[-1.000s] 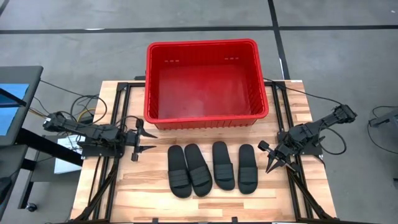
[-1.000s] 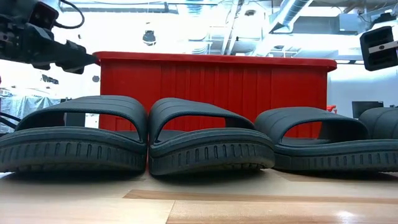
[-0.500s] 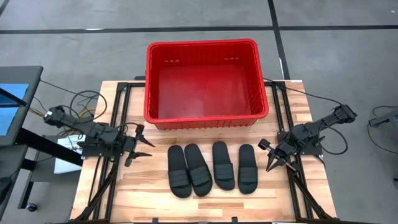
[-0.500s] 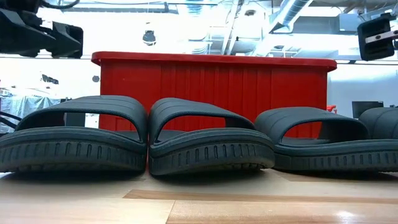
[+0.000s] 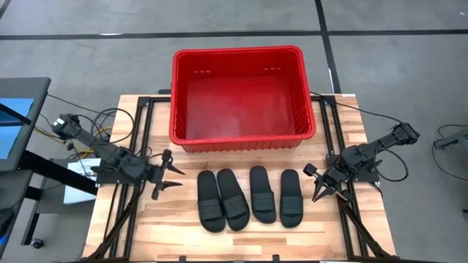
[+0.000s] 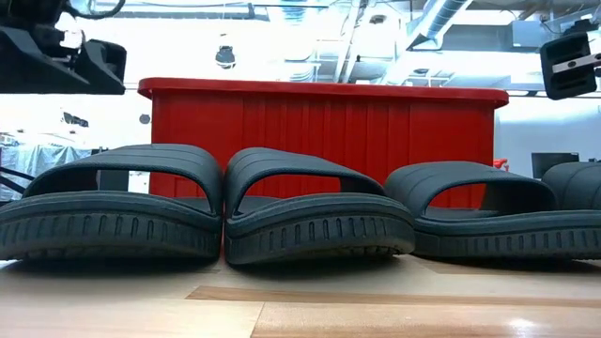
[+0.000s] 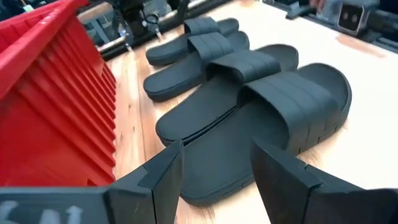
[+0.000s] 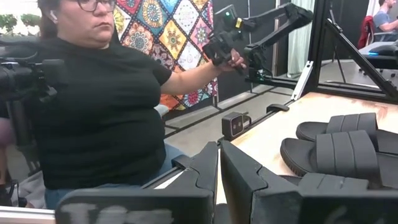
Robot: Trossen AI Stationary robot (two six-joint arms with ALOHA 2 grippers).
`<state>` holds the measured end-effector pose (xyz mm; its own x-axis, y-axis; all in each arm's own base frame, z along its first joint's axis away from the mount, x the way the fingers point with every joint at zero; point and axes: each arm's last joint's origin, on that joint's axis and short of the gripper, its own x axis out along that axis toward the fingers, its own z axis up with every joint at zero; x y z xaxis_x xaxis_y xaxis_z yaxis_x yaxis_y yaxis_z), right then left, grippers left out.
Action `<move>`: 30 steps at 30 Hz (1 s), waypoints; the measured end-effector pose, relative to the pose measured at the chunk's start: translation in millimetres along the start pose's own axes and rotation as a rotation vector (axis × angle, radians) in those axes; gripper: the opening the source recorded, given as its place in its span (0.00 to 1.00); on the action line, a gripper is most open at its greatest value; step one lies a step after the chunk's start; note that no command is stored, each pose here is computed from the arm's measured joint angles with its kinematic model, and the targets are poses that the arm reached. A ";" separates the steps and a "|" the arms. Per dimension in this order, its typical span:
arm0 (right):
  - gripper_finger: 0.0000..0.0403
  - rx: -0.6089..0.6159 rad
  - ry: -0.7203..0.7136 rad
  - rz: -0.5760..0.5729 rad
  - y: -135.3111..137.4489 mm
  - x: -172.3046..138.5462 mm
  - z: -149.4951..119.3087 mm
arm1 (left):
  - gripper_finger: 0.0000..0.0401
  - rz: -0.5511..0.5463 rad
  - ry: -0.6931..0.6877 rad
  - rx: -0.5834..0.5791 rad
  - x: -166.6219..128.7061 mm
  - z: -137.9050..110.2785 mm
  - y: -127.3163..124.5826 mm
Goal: Pick and place slides into bin
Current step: Put the black slipper into the red container
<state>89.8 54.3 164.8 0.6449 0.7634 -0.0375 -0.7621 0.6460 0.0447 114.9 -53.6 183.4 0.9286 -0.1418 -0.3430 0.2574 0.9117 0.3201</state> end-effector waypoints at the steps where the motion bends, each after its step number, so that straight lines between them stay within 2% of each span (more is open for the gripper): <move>1: 0.03 0.000 0.001 0.000 0.0 0.0 -0.1 | 0.44 -0.003 0.012 0.007 1.2 4.4 0.6; 5: 0.03 0.000 0.000 0.000 0.0 0.0 -0.1 | 0.44 -0.020 0.108 0.027 6.3 22.3 2.8; 8: 0.03 0.000 0.000 0.000 0.0 0.0 -0.1 | 0.44 0.007 0.198 0.016 13.0 36.4 4.9; 12: 0.03 0.000 0.000 0.000 0.0 0.0 -0.1 | 0.44 0.080 0.308 -0.060 22.2 61.3 9.4; 15: 0.03 0.000 0.000 0.000 0.0 0.0 -0.1 | 0.44 0.087 0.353 -0.117 30.1 82.2 11.2; 19: 0.03 0.000 0.000 0.000 0.0 0.0 0.0 | 0.44 0.079 0.347 -0.132 42.9 106.9 11.8; 22: 0.03 0.000 0.000 0.000 0.0 0.0 -0.1 | 0.44 0.034 0.303 -0.173 54.0 121.2 9.5; 26: 0.03 0.000 0.001 0.000 0.0 0.0 -0.1 | 0.44 -0.068 0.225 -0.271 66.7 135.2 4.7; 30: 0.03 0.000 0.000 0.000 0.0 0.0 -0.1 | 0.44 -0.189 0.157 -0.311 76.8 141.6 -1.3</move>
<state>89.8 54.3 164.8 0.6449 0.7634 -0.0378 -0.7620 0.6460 0.0449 223.7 -120.3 281.7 0.8139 -0.2799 -0.5091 0.3045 0.9518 -0.0365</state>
